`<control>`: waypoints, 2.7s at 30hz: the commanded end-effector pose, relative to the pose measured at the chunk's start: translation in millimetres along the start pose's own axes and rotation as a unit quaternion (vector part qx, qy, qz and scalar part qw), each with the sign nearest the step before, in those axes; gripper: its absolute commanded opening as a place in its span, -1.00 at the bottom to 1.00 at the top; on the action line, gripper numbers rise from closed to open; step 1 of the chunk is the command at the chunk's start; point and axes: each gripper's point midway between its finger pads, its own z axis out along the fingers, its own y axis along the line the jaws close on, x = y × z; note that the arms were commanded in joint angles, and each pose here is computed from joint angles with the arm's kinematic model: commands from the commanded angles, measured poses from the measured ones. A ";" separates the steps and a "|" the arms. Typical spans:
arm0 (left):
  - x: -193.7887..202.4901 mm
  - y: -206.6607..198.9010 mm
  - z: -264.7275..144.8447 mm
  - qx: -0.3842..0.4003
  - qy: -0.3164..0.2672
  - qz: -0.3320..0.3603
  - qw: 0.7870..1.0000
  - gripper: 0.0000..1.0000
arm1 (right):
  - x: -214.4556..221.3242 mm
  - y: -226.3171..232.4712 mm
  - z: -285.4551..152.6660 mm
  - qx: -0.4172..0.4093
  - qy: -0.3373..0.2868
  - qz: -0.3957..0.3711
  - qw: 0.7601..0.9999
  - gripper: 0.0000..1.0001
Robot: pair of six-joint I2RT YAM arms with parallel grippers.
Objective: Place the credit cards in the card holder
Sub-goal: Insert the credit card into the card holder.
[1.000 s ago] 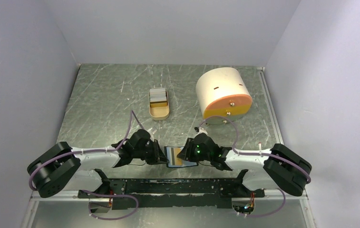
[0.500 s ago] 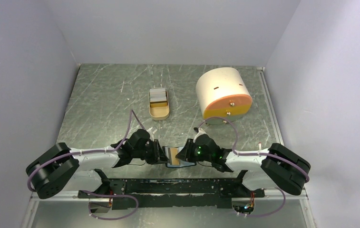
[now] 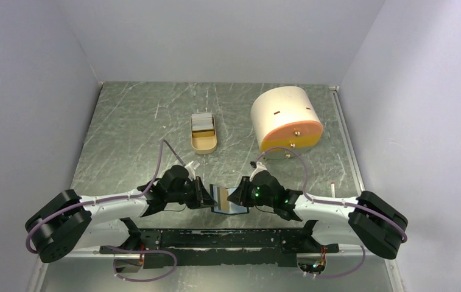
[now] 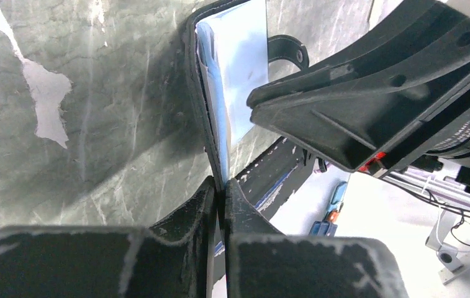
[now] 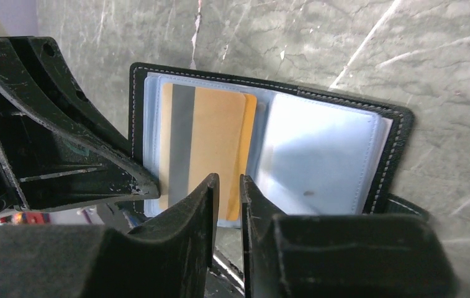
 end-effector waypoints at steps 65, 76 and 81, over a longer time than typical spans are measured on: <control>-3.8 9.0 18.0 -0.038 0.016 0.028 0.999 -0.79 | 7.3 -20.4 19.2 0.037 0.010 -0.040 0.998 -0.64; -4.8 10.5 15.6 -0.059 0.012 0.026 0.998 -0.71 | -0.6 -28.4 9.5 0.072 -0.002 -0.051 0.996 -0.42; -7.4 8.1 17.7 -0.063 0.012 0.033 0.997 -0.76 | -9.0 -26.9 -1.1 0.079 -0.017 -0.058 0.995 -0.28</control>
